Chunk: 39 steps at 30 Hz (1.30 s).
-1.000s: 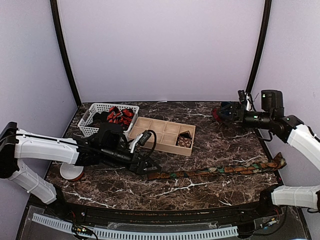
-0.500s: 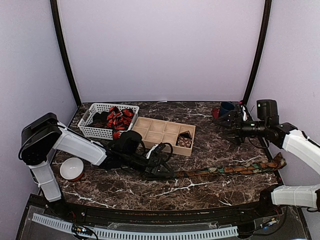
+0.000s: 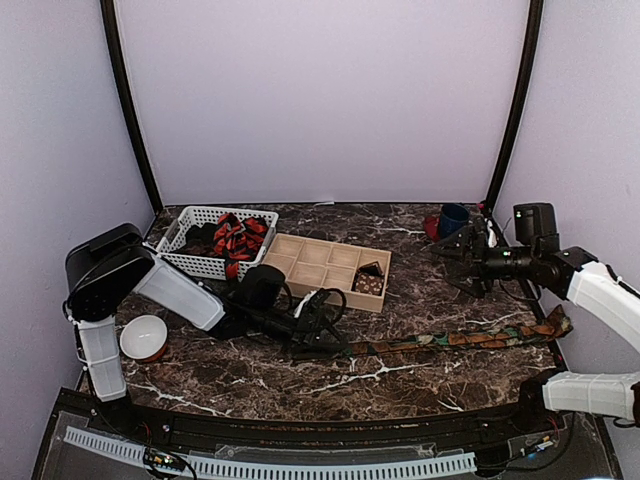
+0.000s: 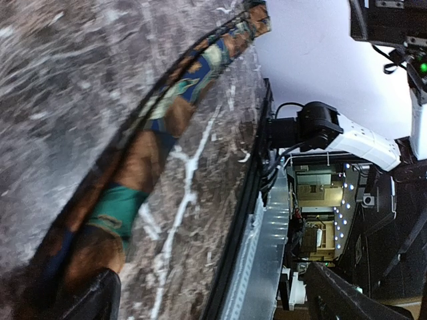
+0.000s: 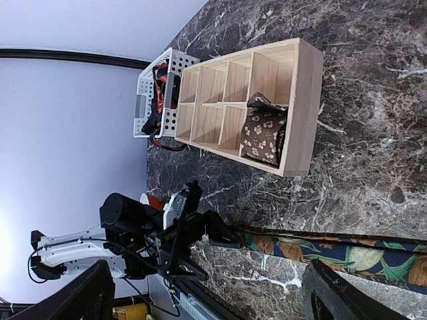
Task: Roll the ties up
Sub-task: Smooth out the tie at the center of the board.
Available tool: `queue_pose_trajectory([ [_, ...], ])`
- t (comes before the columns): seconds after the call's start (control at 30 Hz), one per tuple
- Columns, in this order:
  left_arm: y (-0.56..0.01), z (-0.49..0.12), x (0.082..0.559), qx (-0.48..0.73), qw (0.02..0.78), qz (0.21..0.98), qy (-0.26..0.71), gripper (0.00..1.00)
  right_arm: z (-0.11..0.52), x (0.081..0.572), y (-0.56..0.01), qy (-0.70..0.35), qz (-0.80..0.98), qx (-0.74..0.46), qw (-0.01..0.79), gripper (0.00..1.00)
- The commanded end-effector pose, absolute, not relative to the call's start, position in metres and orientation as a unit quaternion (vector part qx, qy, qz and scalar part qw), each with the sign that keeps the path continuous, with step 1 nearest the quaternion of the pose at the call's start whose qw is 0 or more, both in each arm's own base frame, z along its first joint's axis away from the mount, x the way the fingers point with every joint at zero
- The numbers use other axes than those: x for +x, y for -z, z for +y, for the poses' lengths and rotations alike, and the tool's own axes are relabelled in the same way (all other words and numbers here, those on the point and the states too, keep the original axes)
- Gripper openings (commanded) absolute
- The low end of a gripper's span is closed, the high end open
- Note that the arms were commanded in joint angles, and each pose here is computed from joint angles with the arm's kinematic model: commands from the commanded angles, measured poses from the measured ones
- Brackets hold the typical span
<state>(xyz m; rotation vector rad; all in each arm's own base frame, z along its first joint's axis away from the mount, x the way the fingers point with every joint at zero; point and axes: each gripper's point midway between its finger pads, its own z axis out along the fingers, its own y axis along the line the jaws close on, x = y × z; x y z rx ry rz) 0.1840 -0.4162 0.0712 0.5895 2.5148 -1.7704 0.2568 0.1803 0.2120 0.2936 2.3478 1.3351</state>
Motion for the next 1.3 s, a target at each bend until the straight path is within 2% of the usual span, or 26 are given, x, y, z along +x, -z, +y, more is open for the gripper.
queue_pose_trajectory([
  [0.0,-0.042,-0.399,0.190,0.158,-0.009,0.808,0.568,0.99,0.174,0.258,-0.213,-0.458,0.854,0.097,0.226,0.98],
  [0.13,-0.036,-0.397,0.193,0.160,-0.006,0.820,0.550,0.99,0.168,0.262,-0.220,-0.443,0.856,0.102,0.247,0.98],
  [0.3,-0.075,-0.399,0.205,0.197,0.045,0.831,0.519,0.99,0.164,0.267,-0.215,-0.433,0.860,0.141,0.232,0.98],
  [0.47,-0.113,-0.414,0.214,0.218,0.073,0.813,0.535,0.99,0.176,0.263,-0.223,-0.458,0.853,0.078,0.237,0.98],
  [0.63,-0.107,-0.441,0.215,0.245,0.060,0.804,0.539,0.99,0.187,0.256,-0.222,-0.495,0.838,0.054,0.223,0.98],
  [0.87,-0.097,-0.477,0.218,0.256,0.051,0.793,0.550,0.99,0.187,0.251,-0.207,-0.485,0.849,0.055,0.201,0.98],
  [1.17,-0.037,-0.462,0.217,0.205,0.035,0.840,0.501,0.99,0.182,0.246,-0.191,-0.472,0.858,0.066,0.191,0.98],
  [1.27,-0.042,-0.461,0.218,0.207,0.043,0.842,0.497,0.99,0.182,0.246,-0.191,-0.471,0.859,0.064,0.192,0.98],
])
